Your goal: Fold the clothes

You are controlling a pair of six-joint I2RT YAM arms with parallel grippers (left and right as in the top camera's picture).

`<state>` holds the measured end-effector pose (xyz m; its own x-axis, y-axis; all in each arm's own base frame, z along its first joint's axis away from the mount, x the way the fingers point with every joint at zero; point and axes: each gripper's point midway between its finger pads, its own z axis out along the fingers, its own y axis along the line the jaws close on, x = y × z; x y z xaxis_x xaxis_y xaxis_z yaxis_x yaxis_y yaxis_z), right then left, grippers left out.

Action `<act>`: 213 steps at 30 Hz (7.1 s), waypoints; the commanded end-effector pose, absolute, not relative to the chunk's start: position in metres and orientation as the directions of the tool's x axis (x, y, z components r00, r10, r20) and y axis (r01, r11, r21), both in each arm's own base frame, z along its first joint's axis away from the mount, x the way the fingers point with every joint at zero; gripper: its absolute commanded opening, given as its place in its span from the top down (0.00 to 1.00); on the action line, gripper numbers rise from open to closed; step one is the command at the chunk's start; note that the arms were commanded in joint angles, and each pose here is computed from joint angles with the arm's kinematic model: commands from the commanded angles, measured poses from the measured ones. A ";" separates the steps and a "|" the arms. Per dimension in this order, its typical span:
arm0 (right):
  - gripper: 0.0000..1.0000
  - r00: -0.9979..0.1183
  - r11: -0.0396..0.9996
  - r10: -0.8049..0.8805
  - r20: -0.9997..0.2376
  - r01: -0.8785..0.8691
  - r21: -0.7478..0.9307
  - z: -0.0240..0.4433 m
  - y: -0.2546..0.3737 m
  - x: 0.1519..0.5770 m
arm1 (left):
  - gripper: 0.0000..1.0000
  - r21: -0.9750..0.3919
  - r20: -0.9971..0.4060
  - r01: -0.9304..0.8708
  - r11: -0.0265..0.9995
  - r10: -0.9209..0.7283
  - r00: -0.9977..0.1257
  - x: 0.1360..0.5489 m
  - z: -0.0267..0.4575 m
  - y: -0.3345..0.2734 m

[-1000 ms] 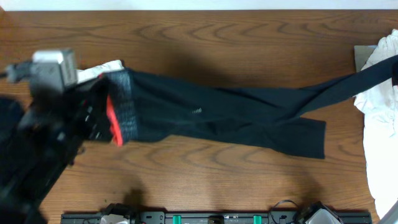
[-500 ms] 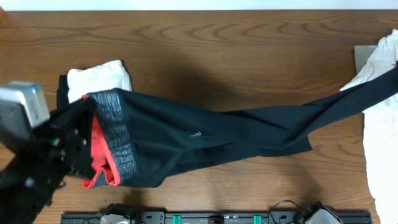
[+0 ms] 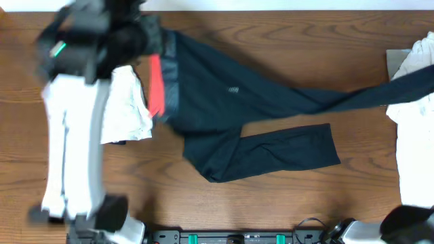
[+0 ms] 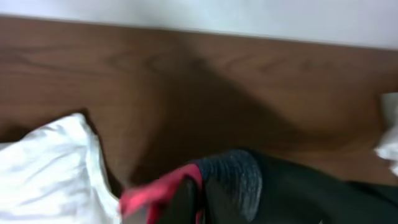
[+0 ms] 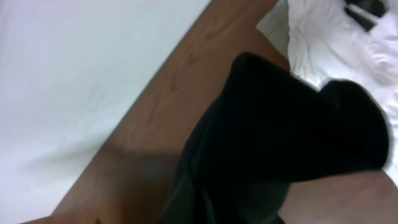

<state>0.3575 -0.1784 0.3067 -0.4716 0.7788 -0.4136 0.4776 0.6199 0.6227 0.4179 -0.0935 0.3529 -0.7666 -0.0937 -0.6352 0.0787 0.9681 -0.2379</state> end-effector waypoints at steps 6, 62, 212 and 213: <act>0.63 -0.643 0.638 0.705 -0.299 0.391 0.663 0.231 -0.163 0.415 | 0.54 -0.181 -0.480 -0.015 0.983 -0.101 -0.871 0.467 0.260 -0.072; 0.59 -0.801 0.735 0.571 -0.181 0.401 0.546 0.197 -0.112 0.392 | 0.94 -0.099 -0.485 0.383 0.918 0.292 -0.824 0.534 0.124 -0.147; 0.99 -0.695 0.668 0.719 -0.011 0.687 0.287 0.108 -0.154 0.286 | 0.94 0.143 -0.153 -0.111 0.983 -0.089 -0.984 0.342 0.243 0.013; 0.99 -0.695 0.667 0.719 -0.009 0.687 0.288 0.108 -0.154 0.286 | 0.94 0.130 -0.161 -0.110 0.985 -0.088 -0.983 0.339 0.248 0.010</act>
<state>0.2892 -0.1469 0.1075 -0.6959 0.7181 0.0014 0.6839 0.6622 0.3063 0.3487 0.0105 0.2212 -0.9943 -0.0604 -0.0877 -0.0730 0.9862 0.1485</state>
